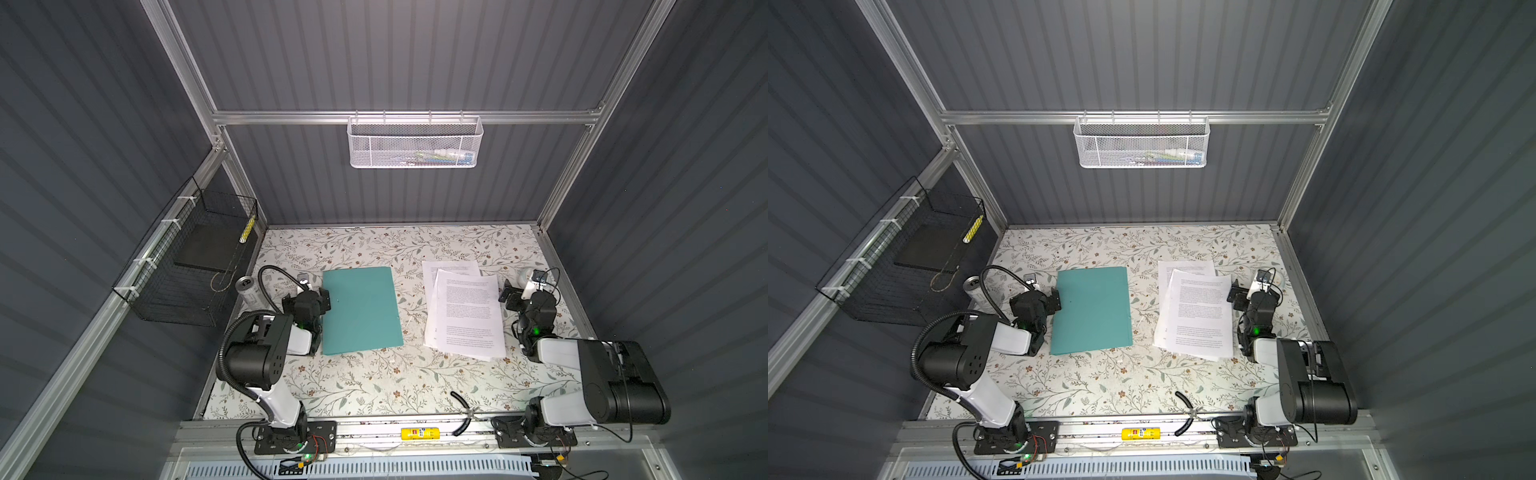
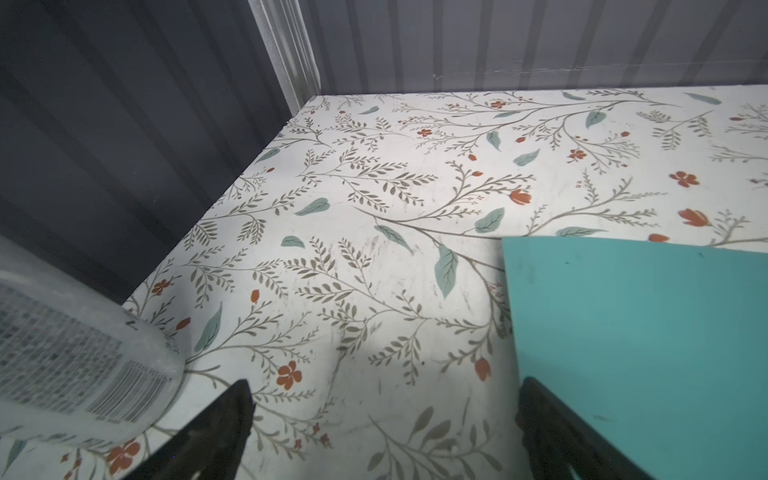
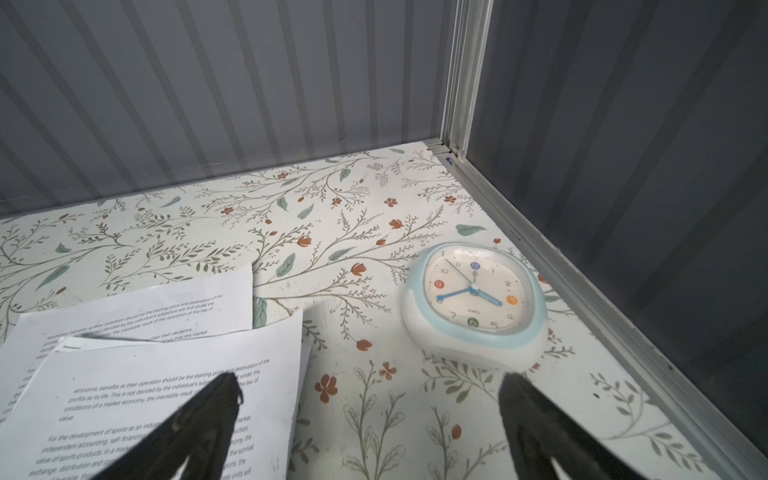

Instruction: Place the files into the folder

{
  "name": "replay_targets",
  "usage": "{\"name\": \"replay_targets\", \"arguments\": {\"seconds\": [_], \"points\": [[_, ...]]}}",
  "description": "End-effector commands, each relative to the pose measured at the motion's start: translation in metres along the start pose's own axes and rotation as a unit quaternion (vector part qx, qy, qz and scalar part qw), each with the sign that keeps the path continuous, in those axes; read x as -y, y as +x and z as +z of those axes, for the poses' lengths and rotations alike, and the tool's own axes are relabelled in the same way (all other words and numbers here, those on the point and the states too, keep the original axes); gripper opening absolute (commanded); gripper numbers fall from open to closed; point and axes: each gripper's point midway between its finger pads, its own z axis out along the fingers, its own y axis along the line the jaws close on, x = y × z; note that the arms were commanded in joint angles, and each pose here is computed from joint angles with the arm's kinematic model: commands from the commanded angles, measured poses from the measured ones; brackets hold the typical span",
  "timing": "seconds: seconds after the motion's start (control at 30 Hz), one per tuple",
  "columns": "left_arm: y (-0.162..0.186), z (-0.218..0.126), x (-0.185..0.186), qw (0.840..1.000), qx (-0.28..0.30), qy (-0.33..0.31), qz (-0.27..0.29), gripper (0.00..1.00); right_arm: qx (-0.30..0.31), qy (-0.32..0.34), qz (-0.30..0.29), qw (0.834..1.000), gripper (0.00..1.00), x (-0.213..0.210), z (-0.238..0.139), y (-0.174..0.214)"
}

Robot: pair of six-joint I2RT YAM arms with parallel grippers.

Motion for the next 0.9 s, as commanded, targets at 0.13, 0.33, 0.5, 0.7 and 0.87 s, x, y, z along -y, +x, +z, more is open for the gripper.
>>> {"name": "replay_targets", "arguments": {"seconds": [0.13,0.33,0.5,0.7,0.87], "points": [[-0.053,-0.004,-0.015,0.998,-0.028,-0.057,0.001,1.0,-0.044,0.027,-0.018,0.999,0.99,-0.005,0.007,-0.046],[-0.07,-0.015,-0.02,0.987,-0.113,-0.075,-0.082,1.0,-0.081,-0.005,0.086,0.993,0.99,-0.021,-0.006,-0.081],[-0.069,-0.056,0.02,0.977,-0.166,0.02,-0.134,1.0,-0.123,-0.072,0.15,0.978,0.99,-0.056,-0.03,-0.086],[-0.042,-0.122,0.032,0.938,-0.226,0.08,-0.25,1.0,-0.216,-0.186,0.204,0.937,0.99,-0.113,-0.057,-0.07],[-0.009,-0.172,0.03,0.891,-0.274,0.112,-0.343,0.97,-0.27,-0.303,0.225,0.886,0.99,-0.163,-0.086,-0.061]]}}
